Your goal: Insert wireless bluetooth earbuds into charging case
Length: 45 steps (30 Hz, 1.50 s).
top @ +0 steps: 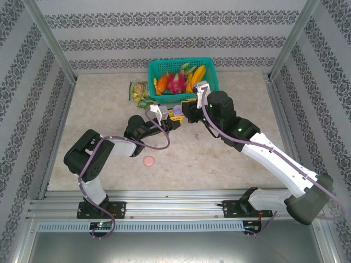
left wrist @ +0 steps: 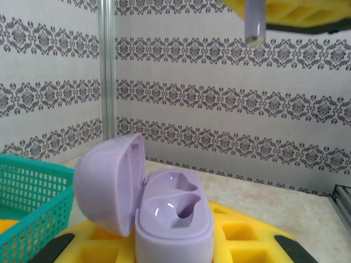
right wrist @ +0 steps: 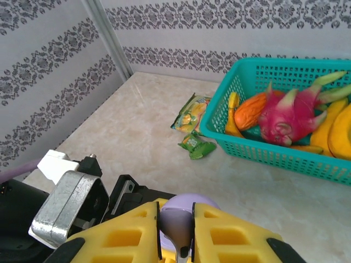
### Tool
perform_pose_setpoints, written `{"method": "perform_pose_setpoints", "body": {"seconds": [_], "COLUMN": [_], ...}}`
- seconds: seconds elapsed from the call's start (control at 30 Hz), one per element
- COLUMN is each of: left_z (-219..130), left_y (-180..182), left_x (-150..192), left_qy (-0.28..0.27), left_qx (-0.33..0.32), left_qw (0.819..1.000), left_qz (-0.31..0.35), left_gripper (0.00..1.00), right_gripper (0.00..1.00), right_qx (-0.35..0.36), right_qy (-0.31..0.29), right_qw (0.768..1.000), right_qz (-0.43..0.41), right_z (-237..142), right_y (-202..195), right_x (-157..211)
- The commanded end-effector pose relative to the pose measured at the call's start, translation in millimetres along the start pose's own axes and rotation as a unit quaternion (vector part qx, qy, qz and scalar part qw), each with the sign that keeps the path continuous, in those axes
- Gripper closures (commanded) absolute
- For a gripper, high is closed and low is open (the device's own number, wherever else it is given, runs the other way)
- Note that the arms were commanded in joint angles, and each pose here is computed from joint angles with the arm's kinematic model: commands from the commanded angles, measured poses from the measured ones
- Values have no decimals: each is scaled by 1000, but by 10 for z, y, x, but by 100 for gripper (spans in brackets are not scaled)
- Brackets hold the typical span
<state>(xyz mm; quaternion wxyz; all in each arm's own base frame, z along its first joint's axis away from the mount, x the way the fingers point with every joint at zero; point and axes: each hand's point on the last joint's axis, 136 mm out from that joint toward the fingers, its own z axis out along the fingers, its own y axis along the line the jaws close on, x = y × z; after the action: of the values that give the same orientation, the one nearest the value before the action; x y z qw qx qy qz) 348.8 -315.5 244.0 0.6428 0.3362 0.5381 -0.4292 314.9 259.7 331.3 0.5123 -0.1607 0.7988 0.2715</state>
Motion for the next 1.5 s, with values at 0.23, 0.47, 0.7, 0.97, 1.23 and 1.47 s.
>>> {"method": "perform_pose_setpoints", "body": {"seconds": [0.23, 0.47, 0.7, 0.97, 1.23, 1.47], "left_z": [93, 95, 73, 46, 27, 26], "left_y": [-92, -99, -136, -34, 23, -8], "left_x": [-151, -145, -51, -48, -164, -239], "left_qy": [-22, -21, 13, 46, 42, 40], "left_qx": [25, 27, 32, -3, -25, -20], "left_qw": [999, 999, 998, 992, 986, 986], "left_qz": [3, 3, 44, 119, 158, 162], "left_gripper": [100, 100, 100, 100, 100, 100], "right_gripper": [80, 80, 80, 80, 80, 80], "right_qx": [-42, -45, -42, -41, -37, -39], "right_qy": [-34, -25, -27, -37, -48, -52], "right_qw": [998, 998, 998, 998, 998, 998], "right_qz": [-34, -34, -35, -26, -21, -19], "right_z": [71, 142, 102, 10, -43, -8], "right_y": [181, 188, 172, 150, 124, 136], "right_x": [41, 97, 100, 123, 111, 82]}}
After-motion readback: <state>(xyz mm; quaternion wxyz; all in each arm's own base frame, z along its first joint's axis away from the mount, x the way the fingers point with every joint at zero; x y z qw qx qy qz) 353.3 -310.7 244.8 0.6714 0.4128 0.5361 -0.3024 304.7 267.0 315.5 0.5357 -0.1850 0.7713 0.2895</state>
